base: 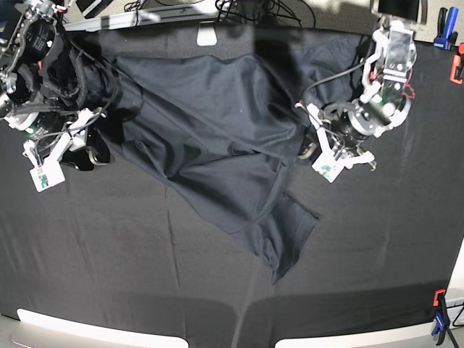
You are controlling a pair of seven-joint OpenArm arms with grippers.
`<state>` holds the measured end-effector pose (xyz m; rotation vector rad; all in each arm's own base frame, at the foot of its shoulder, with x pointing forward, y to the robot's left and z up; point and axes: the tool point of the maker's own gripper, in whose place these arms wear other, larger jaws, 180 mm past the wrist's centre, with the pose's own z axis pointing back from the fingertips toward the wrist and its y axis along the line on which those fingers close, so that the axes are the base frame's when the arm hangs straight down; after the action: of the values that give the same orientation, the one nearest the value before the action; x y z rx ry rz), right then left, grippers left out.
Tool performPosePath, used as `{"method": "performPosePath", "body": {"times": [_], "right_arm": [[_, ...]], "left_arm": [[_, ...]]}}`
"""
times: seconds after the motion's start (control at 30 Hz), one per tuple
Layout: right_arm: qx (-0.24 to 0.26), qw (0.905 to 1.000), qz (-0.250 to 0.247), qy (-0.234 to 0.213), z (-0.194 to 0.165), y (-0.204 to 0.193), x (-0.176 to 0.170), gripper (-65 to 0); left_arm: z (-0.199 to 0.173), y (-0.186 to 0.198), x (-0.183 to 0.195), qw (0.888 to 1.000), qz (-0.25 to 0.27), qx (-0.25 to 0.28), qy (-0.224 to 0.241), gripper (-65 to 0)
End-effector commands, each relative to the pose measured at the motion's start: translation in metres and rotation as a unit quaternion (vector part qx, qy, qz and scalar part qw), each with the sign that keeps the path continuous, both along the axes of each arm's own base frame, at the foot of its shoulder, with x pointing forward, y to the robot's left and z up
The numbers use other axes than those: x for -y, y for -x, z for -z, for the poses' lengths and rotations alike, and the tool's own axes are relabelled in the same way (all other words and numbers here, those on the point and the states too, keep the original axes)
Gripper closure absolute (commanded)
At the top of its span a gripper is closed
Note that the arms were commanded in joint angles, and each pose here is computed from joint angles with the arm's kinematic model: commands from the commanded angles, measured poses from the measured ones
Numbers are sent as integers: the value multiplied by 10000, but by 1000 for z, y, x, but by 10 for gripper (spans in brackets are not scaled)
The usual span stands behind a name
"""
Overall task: Layout the t-shirt on the table in an organized manner, then fold the t-shirt properly
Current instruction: 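Stretch the shirt flat between both grippers, pulling apart, then grasp a shirt edge with the left gripper and drag it outward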
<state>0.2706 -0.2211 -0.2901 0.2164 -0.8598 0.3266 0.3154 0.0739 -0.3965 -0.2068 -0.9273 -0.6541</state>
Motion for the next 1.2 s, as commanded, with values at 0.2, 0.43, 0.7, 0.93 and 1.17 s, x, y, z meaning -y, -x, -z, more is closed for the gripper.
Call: {"method": "performPosePath", "body": {"times": [0.2,0.43,0.7,0.93,1.17], "right_arm": [[267,9996,-60,11,-14,-6,0,-213],[261,9996,-60,14,-13,-6,0,-213],[259,9996,-60,13,-13,-6,0,-213],[264,9996,-61,11,-14,-6,0,-213],[264,9996,-61,11,-14,-6,0,-213]], "left_arm": [[-5,-5,2,9999,55,71,100,-177],[-10,-7,2,9997,150,136,162,-197],[-17,-7,11,9976,125,162,660,-196],[17,3,9,9967,-26,-282,760,-196],[37,9,6,9944,-171,-443,940,-196]]}}
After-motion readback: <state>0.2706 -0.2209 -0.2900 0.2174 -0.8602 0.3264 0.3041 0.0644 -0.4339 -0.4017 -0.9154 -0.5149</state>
